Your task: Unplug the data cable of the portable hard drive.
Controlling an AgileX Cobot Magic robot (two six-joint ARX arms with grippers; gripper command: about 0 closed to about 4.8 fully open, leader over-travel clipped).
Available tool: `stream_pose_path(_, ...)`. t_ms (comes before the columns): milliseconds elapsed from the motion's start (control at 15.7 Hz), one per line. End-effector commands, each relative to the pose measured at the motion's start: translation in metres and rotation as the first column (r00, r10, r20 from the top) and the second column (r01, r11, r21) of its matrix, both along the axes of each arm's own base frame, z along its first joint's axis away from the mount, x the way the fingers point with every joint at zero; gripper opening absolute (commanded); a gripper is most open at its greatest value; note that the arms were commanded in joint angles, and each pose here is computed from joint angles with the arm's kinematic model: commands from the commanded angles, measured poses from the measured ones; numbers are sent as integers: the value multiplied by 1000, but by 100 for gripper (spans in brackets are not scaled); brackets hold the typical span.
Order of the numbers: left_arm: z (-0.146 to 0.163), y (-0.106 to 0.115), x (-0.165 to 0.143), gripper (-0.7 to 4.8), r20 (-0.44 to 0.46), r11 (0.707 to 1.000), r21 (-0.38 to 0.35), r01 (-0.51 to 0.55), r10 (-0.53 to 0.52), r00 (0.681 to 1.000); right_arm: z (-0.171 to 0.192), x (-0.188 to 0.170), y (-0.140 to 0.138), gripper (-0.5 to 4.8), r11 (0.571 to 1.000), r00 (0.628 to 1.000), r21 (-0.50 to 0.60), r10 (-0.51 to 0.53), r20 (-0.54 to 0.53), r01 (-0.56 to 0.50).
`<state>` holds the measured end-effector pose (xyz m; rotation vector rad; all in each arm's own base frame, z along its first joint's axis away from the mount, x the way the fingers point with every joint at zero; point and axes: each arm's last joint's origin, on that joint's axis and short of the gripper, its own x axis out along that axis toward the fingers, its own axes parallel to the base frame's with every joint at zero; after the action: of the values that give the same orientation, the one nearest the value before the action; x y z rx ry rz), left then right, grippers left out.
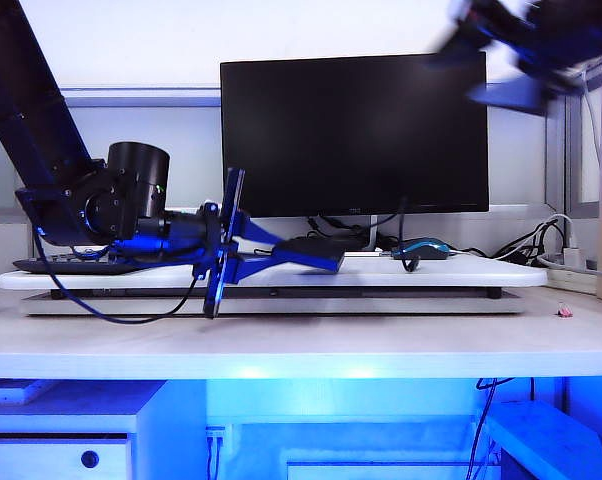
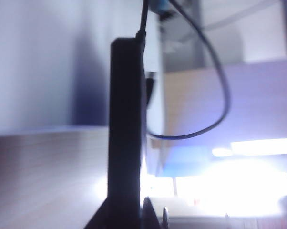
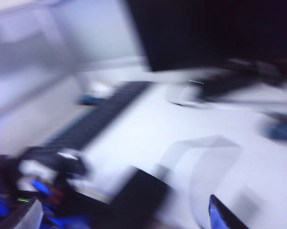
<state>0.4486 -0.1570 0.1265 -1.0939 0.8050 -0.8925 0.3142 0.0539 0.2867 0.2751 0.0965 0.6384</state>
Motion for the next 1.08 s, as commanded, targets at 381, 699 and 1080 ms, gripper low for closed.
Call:
stream_pose_path(381, 45, -5, 8, -6, 224, 982, -79, 169, -148, 963, -34, 109, 47, 479, 978, 958, 69, 205, -200, -195)
stream_pose_path(699, 54, -5, 5, -6, 291, 966, -94, 242, -206, 934, -38, 140, 54, 424, 968, 946, 120, 242, -214, -221)
stream_pose_path(1080, 56, -5, 5, -6, 297, 957, -88, 275, -238, 925, -35, 142, 60, 241, 965, 955, 126, 247, -163, -229)
